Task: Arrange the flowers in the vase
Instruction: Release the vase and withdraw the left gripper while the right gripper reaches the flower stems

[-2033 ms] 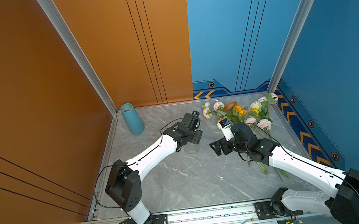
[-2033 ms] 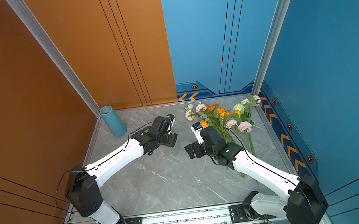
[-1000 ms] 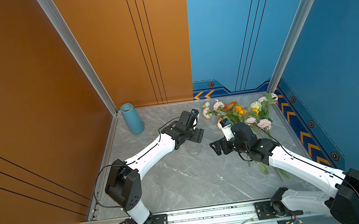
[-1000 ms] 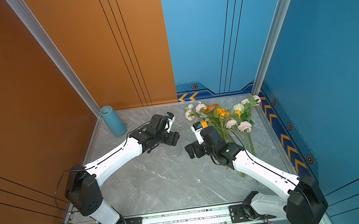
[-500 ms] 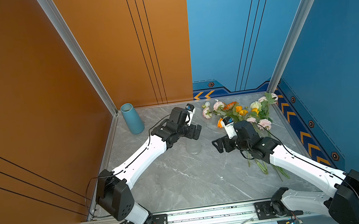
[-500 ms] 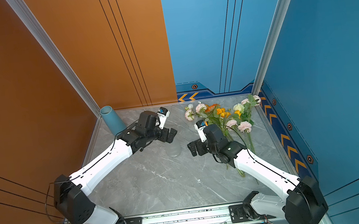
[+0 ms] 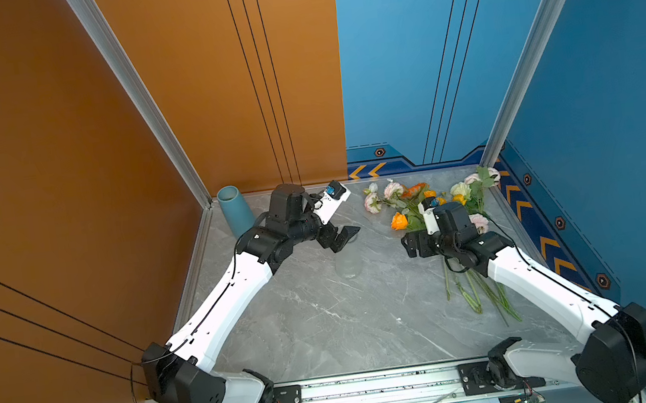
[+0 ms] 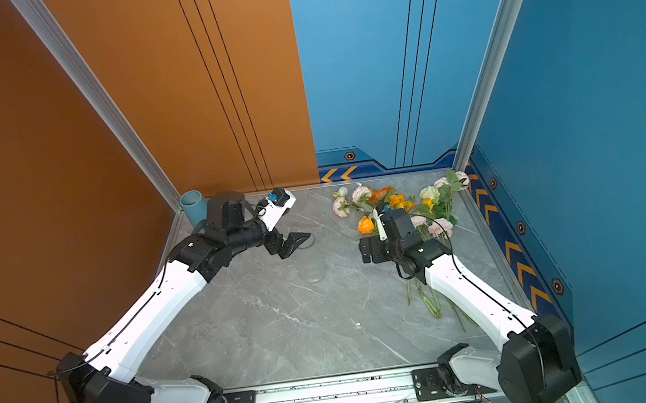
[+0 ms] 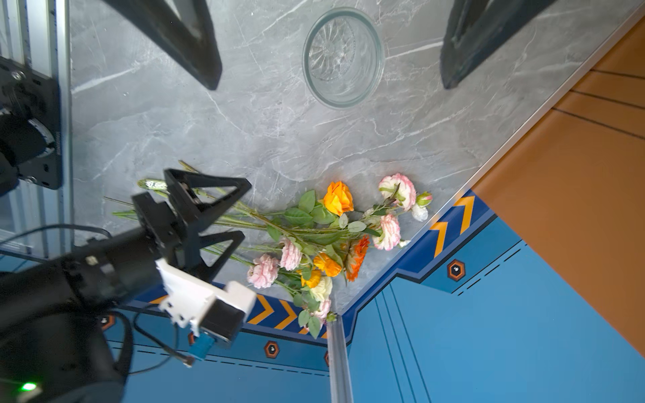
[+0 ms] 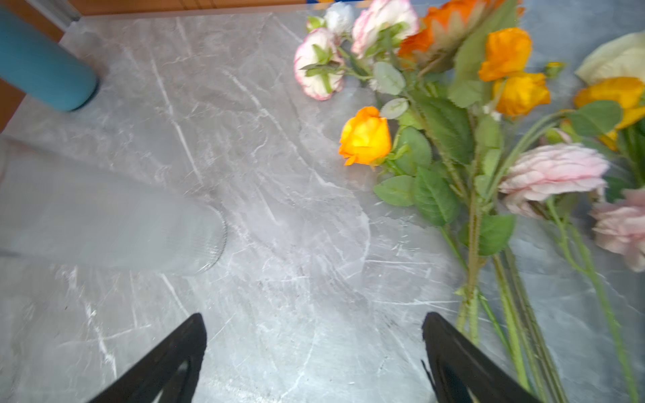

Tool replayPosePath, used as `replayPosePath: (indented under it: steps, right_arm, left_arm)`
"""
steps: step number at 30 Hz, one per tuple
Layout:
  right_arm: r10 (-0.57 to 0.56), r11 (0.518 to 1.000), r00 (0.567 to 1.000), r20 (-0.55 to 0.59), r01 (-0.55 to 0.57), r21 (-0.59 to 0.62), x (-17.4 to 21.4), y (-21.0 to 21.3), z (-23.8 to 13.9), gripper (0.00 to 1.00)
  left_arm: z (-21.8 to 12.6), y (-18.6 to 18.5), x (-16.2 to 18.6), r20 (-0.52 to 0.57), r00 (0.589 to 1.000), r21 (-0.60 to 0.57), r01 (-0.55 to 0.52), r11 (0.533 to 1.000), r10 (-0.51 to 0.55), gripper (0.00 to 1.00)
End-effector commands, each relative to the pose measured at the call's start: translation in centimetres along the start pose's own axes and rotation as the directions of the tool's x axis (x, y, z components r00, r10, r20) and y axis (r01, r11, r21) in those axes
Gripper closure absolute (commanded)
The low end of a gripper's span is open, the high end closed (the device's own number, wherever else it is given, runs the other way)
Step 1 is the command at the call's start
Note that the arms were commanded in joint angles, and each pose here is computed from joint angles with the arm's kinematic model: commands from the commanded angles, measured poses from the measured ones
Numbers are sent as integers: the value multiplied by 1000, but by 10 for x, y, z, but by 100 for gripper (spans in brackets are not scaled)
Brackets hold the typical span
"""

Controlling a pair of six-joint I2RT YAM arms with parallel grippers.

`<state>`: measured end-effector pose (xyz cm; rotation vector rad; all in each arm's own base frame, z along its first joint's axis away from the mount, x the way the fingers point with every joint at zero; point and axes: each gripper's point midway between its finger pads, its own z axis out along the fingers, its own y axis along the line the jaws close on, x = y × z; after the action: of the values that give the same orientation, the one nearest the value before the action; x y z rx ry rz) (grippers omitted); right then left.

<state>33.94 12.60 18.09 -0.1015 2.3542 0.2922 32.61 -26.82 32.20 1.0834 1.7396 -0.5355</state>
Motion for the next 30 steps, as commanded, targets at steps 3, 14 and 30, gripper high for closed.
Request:
replayPosePath:
  steps: [3, 14, 30]
  right_arm:
    - [113, 973, 991, -74, -95, 213, 8, -62, 1, 16]
    - [160, 951, 950, -269, -76, 299, 61, -101, 43, 51]
    - [266, 931, 895, -359, -141, 337, 111, -124, 60, 69]
  left_arm:
    - [-9, -73, -14, 158, 977, 171, -173, 970, 146, 2]
    - [48, -166, 34, -69, 910, 166, -394, 904, 410, 2]
    - [64, -176, 51, -117, 901, 208, -388, 898, 417, 2]
